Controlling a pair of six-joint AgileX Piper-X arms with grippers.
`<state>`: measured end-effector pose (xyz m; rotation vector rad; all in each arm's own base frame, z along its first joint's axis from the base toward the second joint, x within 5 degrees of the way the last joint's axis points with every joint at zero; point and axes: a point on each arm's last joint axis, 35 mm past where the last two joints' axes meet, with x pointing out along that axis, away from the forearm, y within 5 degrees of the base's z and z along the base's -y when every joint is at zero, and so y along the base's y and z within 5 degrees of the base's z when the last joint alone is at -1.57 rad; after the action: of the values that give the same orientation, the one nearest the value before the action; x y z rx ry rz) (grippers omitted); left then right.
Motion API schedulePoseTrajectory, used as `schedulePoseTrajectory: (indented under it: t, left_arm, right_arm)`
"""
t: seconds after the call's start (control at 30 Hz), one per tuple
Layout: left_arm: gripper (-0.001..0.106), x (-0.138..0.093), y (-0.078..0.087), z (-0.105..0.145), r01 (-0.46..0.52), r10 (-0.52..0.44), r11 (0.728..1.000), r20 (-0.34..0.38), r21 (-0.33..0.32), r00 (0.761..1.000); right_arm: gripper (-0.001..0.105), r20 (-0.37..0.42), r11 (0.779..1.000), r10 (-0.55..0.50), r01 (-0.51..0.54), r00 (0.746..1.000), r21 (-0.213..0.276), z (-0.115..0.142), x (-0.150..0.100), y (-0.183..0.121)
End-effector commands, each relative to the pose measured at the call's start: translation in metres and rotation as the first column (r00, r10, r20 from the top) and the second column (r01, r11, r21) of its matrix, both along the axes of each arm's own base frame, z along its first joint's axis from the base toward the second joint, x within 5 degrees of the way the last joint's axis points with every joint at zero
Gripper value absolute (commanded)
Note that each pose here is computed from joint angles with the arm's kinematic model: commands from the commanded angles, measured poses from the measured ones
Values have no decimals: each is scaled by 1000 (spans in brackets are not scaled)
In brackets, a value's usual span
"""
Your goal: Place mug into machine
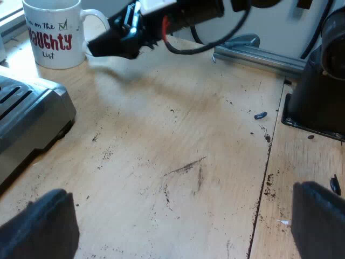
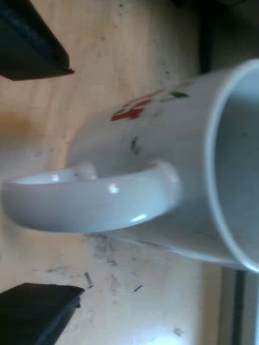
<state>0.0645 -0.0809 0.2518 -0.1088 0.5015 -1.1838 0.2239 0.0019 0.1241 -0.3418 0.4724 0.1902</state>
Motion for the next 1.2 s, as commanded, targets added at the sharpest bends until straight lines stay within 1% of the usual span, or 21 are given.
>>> schedulePoseTrajectory:
  t: [0.03, 0.1, 0.13, 0.17, 0.23, 0.27, 0.33, 0.47, 0.53, 0.57, 0.6, 0.63, 0.7, 0.77, 0.8, 0.9, 1.0, 1.03, 1.1, 1.17, 1.2]
  left_arm:
    - [82, 0, 0, 3, 11, -11, 1000, 15, -12, 1000]
    - [82, 0, 0, 3, 11, -11, 1000, 15, -12, 1000]
    - [82, 0, 0, 3, 11, -11, 1000, 15, -12, 1000]
    - [82, 0, 0, 3, 11, -11, 1000, 15, -12, 1000]
    - [82, 0, 0, 2, 11, -11, 1000, 14, -11, 1000]
    - [82, 0, 0, 2, 11, -11, 1000, 14, -11, 1000]
    - [82, 0, 0, 2, 10, -10, 1000, 14, -10, 1000]
    - [82, 0, 0, 2, 5, -5, 1000, 15, -9, 1000]
    - [82, 1, 0, 2, -26, 26, 1000, 23, 0, 999]
    - [82, 4, 2, 1, -128, 126, 991, 50, 26, 991]
    - [82, 7, 3, 1, -212, 209, 976, 75, 46, 975]
    - [82, 8, 4, 1, -242, 238, 969, 84, 53, 968]
    - [82, 13, 8, 0, -396, 384, 915, 136, 82, 913]
    - [82, 14, 9, 0, -457, 440, 885, 157, 93, 884]
    - [82, 15, 10, -1, -473, 455, 876, 163, 98, 876]
    - [82, 15, 10, -7, -478, 459, 871, 160, 112, 874]
    - [82, 16, 10, -18, -476, 457, 869, 148, 136, 877]
    - [82, 16, 9, -20, -479, 460, 868, 151, 133, 875]
    - [82, 19, 8, -22, -504, 484, 858, 173, 98, 858]
    - [82, 20, 7, -23, -506, 488, 860, 183, 68, 853]
    - [82, 21, 7, -24, -507, 490, 860, 187, 54, 851]
  right_arm:
    - [77, 33, 1000, 6, -6, 999, 2, 6, 10, 0]
    - [70, 44, 1000, 6, -6, 999, 2, 9, 13, 0]
    - [61, 52, 1000, 6, -6, 999, 2, 11, 15, 0]
    - [56, 54, 1000, 6, -6, 999, 2, 11, 16, 0]
    - [34, 64, 1000, 2, -2, 998, 0, 14, 19, 0]
    - [28, 66, 1000, 2, -2, 998, -1, 14, 19, 0]
    - [1, 63, 1000, 2, -2, 998, 0, 14, 19, 0]
    - [0, 62, 1000, 3, -3, 998, 1, 14, 19, 0]
    - [0, 65, 1000, 4, -4, 998, 1, 16, 18, 0]
    - [0, 66, 1000, 4, -4, 998, 1, 18, 17, 0]
    - [0, 59, 1000, 7, -7, 998, 1, 22, 14, 1]
    - [0, 65, 1000, 8, -8, 998, -2, 25, 13, 1]
    - [0, 61, 1000, 10, -10, 998, -6, 37, 6, 1]
    - [0, 51, 1000, 10, -10, 999, -6, 44, 0, 1]
    - [0, 57, 1000, 11, -11, 998, -8, 51, -6, 1]
    - [0, 74, 1000, 18, -17, 997, -14, 61, -12, 1]
    - [0, 72, 999, 53, -52, 996, -11, 88, -42, 2]
    - [0, 72, 999, 53, -52, 996, -11, 88, -42, 2]
    - [0, 57, 998, 56, -55, 997, -13, 90, -46, 2]
    - [0, 47, 992, 107, -103, 993, -79, 105, -67, 3]
    - [0, 26, 989, 129, -127, 991, -74, 112, -81, 4]
